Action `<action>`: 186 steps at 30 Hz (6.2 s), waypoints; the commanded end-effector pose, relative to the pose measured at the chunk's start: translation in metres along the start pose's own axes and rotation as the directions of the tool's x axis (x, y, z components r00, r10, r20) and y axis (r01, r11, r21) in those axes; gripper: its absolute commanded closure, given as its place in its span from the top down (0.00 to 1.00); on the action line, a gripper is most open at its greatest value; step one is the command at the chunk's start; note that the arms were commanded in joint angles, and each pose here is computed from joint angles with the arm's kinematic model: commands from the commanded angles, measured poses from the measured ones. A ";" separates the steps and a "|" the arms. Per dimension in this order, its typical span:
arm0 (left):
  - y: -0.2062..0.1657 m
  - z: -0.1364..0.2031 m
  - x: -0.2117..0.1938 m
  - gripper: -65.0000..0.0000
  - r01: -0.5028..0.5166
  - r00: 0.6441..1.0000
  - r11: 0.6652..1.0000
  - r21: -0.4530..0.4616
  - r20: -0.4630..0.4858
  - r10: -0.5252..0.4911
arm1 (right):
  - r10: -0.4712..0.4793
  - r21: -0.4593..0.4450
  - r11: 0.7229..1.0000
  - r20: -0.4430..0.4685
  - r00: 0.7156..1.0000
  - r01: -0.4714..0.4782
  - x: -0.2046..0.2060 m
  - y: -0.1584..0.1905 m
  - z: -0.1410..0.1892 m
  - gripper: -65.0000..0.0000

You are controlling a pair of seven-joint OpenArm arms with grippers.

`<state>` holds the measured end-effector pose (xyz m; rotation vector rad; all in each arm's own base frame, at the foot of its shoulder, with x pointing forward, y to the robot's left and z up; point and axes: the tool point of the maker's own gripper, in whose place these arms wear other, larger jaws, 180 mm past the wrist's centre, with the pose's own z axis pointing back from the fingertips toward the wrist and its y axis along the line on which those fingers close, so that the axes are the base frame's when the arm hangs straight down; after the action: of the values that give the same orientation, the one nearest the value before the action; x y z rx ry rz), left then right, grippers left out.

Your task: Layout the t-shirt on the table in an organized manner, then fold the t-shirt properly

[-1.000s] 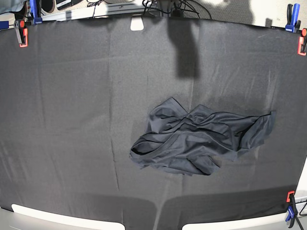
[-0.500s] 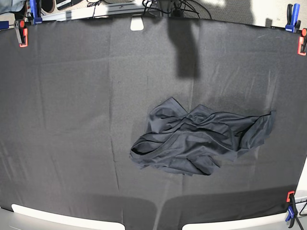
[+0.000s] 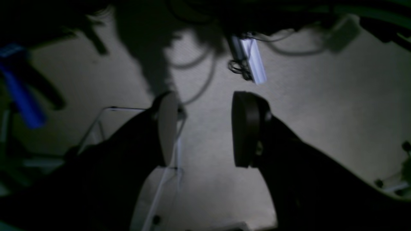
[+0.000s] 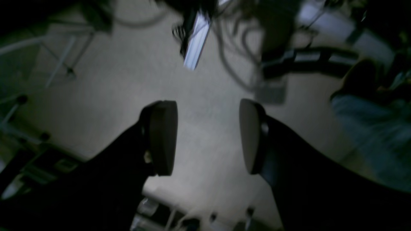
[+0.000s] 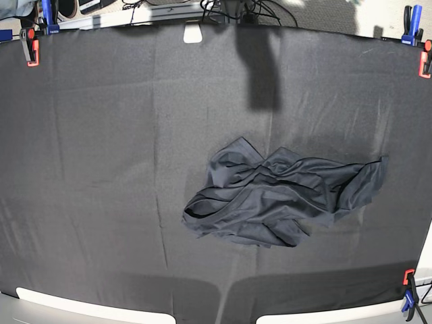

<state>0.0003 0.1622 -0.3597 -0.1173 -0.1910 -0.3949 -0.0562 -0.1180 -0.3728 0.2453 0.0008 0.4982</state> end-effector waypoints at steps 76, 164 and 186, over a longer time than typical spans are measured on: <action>0.139 0.005 0.297 0.40 -0.173 0.543 0.984 -0.044 0.830 0.132 | 0.726 -0.536 0.688 0.516 0.456 -0.489 0.482 -0.021 0.023 0.00; 0.072 -0.104 0.284 0.40 -0.211 0.725 0.904 -0.372 0.561 0.400 | 0.336 -0.730 0.673 0.160 0.928 -0.118 0.172 -0.296 0.136 0.00; 0.063 -0.107 0.275 0.00 -0.258 0.743 0.859 -0.442 0.478 0.469 | 0.324 -0.730 0.673 0.149 0.934 -0.118 0.170 -0.297 0.136 0.00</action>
<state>0.2840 0.1006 -0.4218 -0.6211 -0.6517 0.0421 0.2357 -0.3168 -0.3121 -0.4383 -0.4820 0.6492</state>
